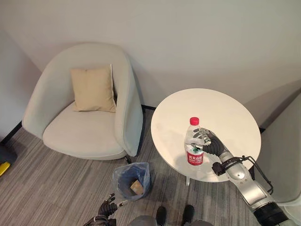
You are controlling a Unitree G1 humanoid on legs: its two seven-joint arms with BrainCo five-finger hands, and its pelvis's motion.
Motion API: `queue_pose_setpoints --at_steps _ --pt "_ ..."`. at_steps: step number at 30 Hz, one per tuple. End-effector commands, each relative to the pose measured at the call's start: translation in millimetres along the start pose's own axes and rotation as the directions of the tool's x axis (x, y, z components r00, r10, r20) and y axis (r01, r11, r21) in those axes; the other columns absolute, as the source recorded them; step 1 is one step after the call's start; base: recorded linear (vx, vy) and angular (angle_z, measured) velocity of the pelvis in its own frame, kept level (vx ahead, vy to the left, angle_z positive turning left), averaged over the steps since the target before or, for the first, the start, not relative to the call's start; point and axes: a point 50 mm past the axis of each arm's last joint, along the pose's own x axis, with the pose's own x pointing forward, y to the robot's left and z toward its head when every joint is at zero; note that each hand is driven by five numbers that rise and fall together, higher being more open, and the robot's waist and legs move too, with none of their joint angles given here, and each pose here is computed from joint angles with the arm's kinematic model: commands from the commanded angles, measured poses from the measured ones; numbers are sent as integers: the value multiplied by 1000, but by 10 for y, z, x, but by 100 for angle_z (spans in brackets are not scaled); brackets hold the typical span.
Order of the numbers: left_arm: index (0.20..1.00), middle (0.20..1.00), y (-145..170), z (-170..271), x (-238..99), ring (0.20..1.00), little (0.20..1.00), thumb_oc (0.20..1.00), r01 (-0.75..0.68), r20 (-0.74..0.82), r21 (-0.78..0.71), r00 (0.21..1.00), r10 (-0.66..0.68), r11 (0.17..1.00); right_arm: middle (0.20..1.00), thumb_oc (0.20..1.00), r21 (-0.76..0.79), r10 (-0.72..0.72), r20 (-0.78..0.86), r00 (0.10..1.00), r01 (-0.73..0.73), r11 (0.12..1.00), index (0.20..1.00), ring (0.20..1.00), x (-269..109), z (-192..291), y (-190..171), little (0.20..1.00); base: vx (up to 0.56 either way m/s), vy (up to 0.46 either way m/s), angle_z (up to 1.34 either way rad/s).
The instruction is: Gather garbage on tea table into small bin, then transfer packed bag to large trash can.
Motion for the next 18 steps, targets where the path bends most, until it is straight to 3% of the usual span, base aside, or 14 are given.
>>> queue_pose_setpoints --at_steps 1,7,12,18 --pt "1000 1000 41 178 48 1000 1000 1000 11 57 74 998 -15 997 200 200 38 -65 207 976 58 998 200 200 85 387 -138 200 -61 96 136" --pt "1000 1000 1 294 66 1000 1000 1000 10 103 69 995 -17 998 200 200 -6 -137 212 968 142 990 200 200 184 433 -296 200 71 201 111" --pt "1000 1000 42 235 60 1000 1000 1000 8 73 109 997 -16 994 200 200 10 -138 192 972 139 990 200 200 184 404 -247 200 119 184 30" --pt "1000 1000 140 469 92 1000 1000 1000 -27 149 130 989 7 991 200 200 19 -109 233 966 107 994 200 200 224 510 -186 200 31 142 33"
